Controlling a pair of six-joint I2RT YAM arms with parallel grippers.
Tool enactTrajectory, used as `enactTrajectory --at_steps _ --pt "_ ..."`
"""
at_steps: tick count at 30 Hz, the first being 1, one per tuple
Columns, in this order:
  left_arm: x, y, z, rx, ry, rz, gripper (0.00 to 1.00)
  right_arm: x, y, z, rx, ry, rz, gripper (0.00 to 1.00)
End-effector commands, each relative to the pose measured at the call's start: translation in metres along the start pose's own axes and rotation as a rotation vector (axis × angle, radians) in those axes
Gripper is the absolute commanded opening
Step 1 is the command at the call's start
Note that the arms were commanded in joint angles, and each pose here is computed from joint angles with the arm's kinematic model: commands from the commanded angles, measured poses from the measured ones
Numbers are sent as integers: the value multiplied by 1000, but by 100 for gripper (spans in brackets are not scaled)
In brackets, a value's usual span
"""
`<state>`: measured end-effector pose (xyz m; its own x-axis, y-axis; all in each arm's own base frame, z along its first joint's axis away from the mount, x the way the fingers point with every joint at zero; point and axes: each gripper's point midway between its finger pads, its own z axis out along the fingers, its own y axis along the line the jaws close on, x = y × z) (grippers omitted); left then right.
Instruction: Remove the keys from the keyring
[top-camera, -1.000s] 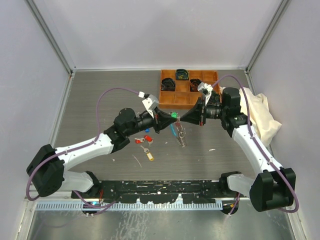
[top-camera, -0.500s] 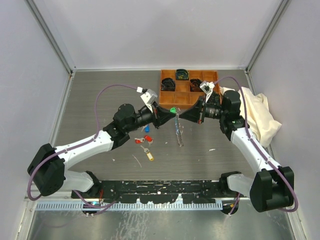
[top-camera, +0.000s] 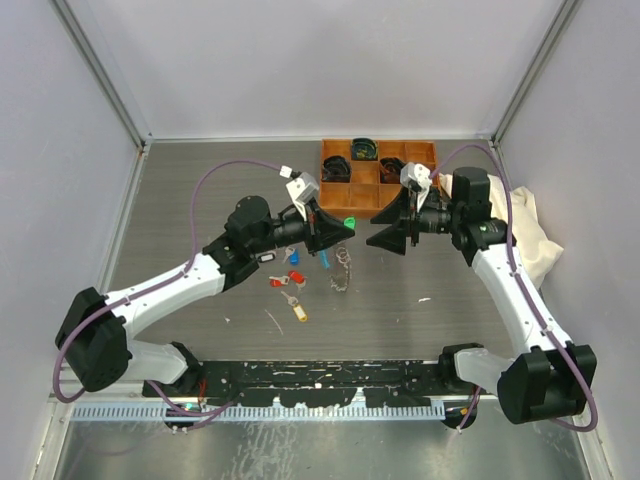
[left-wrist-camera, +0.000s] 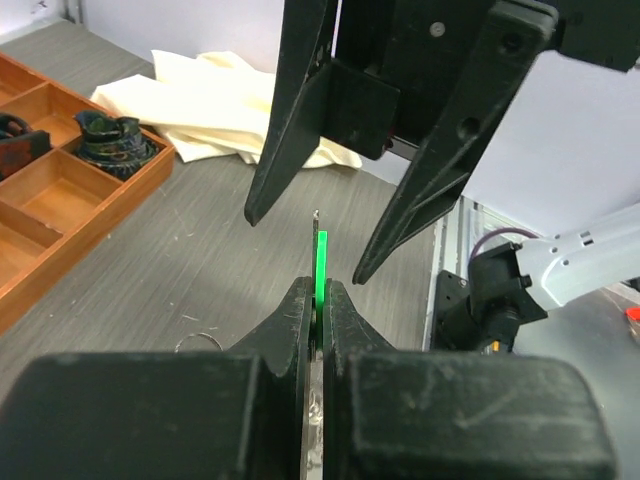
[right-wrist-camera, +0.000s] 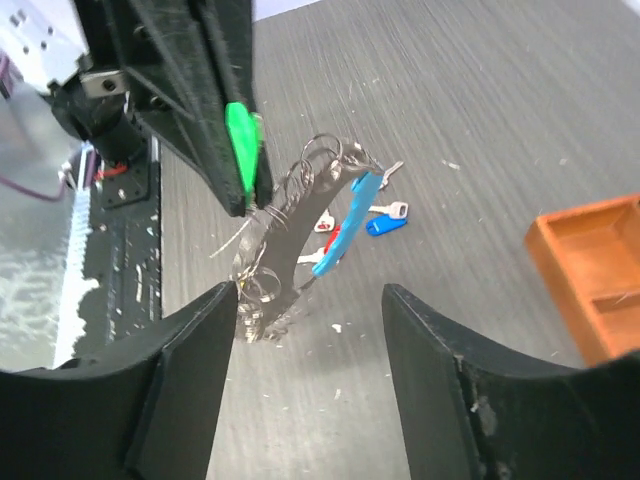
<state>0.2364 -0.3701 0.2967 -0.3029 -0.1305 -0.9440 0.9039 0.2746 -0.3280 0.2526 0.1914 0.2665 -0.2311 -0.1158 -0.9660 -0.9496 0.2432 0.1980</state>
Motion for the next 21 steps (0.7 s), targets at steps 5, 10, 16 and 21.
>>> enactTrajectory --at_steps 5,10,16,21 --pt "-34 -32 2 148 -29 57 0 -10 27 -2 -165 13 -439 73" --pt "-36 -38 3 185 -42 41 0 -8 33 5 -235 -4 -569 63" --pt "-38 -42 7 222 -59 22 0 -8 41 15 -291 -6 -554 46" --pt "-38 -45 7 243 -62 18 0 -5 45 20 -318 -9 -540 42"
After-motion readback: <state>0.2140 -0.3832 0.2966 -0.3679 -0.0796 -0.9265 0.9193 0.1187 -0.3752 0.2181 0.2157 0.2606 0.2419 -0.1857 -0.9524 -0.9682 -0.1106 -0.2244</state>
